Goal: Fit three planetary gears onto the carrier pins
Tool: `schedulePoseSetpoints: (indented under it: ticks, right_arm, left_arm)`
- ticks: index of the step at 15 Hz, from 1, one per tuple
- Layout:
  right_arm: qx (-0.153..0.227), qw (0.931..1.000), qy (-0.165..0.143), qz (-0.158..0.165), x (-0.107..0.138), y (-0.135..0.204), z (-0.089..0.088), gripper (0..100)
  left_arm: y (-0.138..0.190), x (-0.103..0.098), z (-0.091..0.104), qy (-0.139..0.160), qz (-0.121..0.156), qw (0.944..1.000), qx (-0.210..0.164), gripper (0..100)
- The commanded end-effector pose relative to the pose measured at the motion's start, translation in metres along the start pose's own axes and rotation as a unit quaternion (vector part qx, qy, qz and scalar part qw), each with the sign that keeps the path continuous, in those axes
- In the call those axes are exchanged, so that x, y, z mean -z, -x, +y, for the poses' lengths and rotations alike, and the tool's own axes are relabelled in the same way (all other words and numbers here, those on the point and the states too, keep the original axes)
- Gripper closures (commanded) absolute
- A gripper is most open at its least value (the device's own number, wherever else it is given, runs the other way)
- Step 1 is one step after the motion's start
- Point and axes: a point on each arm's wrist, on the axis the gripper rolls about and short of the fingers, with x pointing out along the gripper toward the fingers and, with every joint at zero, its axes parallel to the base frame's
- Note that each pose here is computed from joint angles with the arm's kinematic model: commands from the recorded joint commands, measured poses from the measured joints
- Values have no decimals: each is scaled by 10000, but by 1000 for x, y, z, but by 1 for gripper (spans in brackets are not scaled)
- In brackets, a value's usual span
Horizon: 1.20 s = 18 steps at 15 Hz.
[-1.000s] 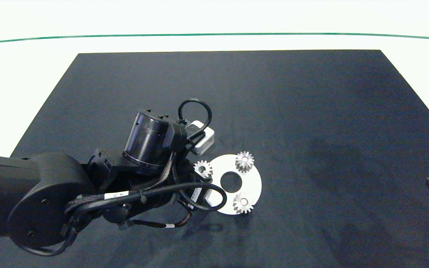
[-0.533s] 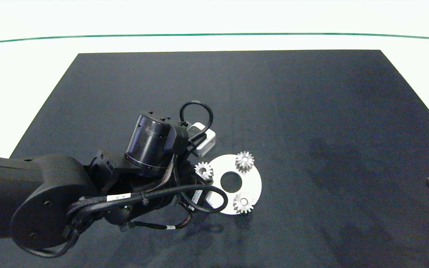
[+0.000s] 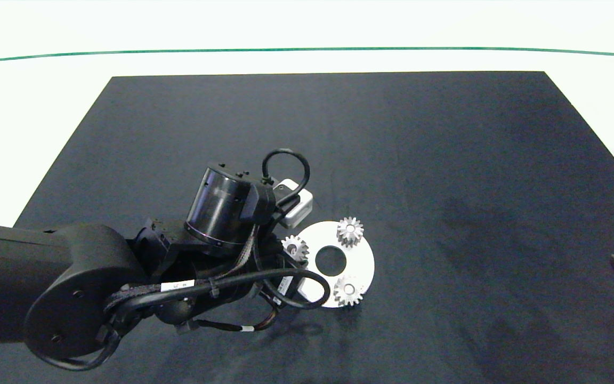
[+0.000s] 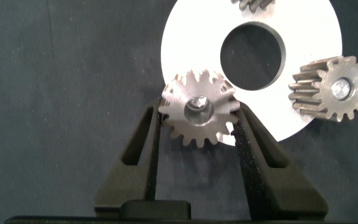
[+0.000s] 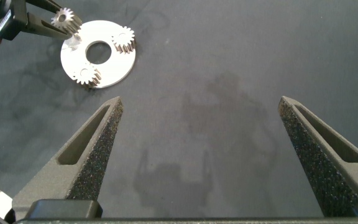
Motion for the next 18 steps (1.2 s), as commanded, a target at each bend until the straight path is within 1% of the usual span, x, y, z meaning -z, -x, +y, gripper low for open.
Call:
schedulePoseSetpoints:
  ticks: [1,4,7,11,18]
  right_arm:
    - [-3,10000,15,10,0,0,0,0]
    - [-2,10000,20,34,0,-1,0,0]
    - [-13,10000,25,45,1,-2,1,0]
    - [-11,10000,23,38,1,-2,1,0]
    - [-13,10000,33,45,1,-2,1,0]
  left_arm:
    - [0,0,0,-9,-6,10000,-2,84]
    - [0,-2,-1,-14,-37,10000,0,84]
    - [0,-2,0,-130,-42,9999,-8,84]
    - [0,-3,1,-184,-38,9998,-21,84]
    - [0,-7,2,-199,-104,9997,-33,84]
